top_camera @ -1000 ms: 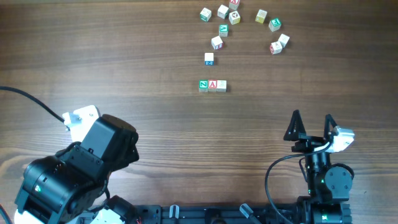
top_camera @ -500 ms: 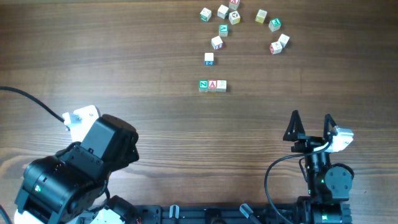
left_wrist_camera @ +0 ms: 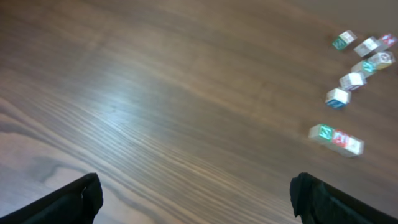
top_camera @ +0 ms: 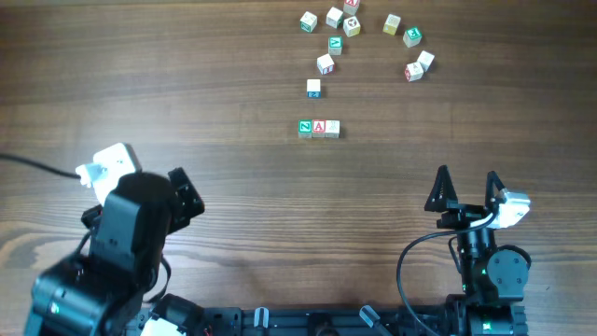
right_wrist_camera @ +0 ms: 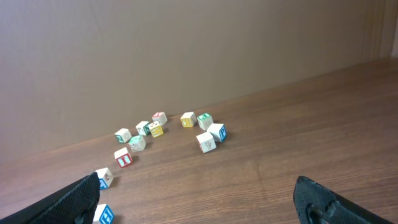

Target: Form a horizontal line

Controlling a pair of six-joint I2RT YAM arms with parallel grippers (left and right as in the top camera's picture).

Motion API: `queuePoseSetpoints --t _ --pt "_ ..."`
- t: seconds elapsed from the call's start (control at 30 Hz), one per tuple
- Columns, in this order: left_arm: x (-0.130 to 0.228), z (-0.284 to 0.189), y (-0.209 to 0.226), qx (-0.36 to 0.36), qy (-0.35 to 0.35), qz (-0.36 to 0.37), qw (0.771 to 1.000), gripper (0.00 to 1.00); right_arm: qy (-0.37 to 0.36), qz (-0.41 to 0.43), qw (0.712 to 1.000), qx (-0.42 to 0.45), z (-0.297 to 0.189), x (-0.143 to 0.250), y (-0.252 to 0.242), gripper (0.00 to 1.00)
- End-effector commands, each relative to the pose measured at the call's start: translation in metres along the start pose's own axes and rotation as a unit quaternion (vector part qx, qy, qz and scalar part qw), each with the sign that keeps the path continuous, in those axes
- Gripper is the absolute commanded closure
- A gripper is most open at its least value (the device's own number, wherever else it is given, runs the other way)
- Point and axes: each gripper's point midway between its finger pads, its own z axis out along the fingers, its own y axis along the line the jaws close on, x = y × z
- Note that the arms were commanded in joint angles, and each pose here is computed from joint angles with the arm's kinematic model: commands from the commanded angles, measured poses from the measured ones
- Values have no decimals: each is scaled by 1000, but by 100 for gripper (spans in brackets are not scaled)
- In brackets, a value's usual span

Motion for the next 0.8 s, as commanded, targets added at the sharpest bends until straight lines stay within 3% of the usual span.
queuePoseSetpoints --t 0.0,0.23,0.43,0.77 --pt "24 27 7 50 -38 42 997 0 -5 -9 1000 -5 -1 -2 1 0" --pt "39 50 23 75 -133 19 988 0 -5 -9 1000 -5 -1 -2 1 0" --pt "36 74 21 111 -235 24 965 0 -5 -9 1000 -5 -1 -2 1 0" --pt "48 106 29 112 -302 9 947 0 -5 -9 1000 -5 -1 -2 1 0"
